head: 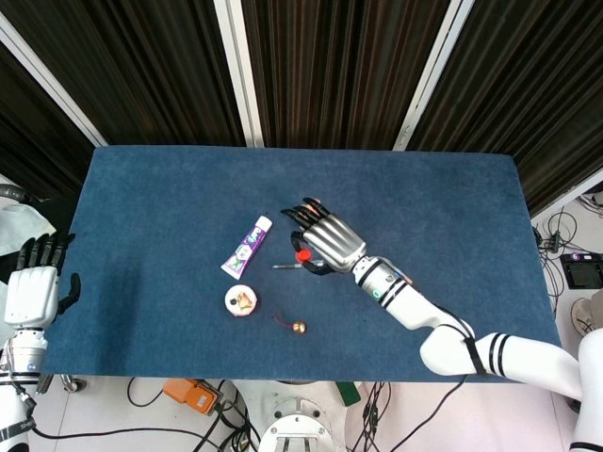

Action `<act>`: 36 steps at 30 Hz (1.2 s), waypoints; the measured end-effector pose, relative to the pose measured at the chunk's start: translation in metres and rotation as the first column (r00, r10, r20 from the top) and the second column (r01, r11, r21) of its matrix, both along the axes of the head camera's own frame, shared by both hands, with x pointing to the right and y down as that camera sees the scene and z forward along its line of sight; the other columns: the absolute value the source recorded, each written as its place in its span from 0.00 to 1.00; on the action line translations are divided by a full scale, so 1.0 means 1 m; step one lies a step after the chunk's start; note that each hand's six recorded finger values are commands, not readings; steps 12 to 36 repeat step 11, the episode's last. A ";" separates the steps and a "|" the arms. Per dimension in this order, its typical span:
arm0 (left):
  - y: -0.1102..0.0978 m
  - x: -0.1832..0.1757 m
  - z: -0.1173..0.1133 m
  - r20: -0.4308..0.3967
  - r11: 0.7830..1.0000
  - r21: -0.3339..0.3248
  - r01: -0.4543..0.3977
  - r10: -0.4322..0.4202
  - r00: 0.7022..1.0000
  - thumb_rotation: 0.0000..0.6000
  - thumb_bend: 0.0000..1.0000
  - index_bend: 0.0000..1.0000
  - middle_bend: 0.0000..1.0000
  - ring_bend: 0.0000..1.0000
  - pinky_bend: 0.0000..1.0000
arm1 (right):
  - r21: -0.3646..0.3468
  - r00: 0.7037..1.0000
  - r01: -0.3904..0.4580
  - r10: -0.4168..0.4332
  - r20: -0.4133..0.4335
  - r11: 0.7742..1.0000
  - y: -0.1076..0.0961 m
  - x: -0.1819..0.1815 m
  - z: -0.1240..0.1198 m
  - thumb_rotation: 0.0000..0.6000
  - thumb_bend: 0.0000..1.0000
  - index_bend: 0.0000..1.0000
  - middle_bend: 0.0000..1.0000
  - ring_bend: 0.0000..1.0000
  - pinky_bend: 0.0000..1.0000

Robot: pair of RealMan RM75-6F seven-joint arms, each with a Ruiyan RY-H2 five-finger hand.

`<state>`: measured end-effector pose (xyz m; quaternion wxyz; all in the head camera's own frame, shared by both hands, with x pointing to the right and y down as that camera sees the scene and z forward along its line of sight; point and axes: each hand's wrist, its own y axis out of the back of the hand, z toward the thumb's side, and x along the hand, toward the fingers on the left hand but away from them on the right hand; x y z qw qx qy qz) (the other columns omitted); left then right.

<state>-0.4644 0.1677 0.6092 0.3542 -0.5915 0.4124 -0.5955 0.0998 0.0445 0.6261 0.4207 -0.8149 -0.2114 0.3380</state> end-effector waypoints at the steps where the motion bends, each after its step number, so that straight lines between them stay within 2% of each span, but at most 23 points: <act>1: 0.000 0.000 0.000 0.000 1.000 0.000 0.000 0.000 1.000 1.00 0.51 0.11 0.05 0.04 0.04 | 0.005 1.000 -0.003 0.003 0.006 1.000 -0.002 0.000 -0.006 1.00 0.55 0.64 0.13 0.16 0.09; 11: -0.001 0.002 -0.003 0.001 1.000 0.019 -0.017 0.017 1.000 1.00 0.51 0.11 0.05 0.04 0.04 | 0.039 0.995 -0.073 0.070 0.067 0.997 -0.016 0.018 -0.063 1.00 0.55 0.64 0.13 0.16 0.09; 36: -0.001 0.002 -0.003 0.001 1.000 0.019 -0.017 0.017 1.000 1.00 0.51 0.11 0.05 0.04 0.04 | 0.039 0.995 -0.073 0.070 0.067 0.997 -0.016 0.018 -0.063 1.00 0.55 0.64 0.13 0.16 0.09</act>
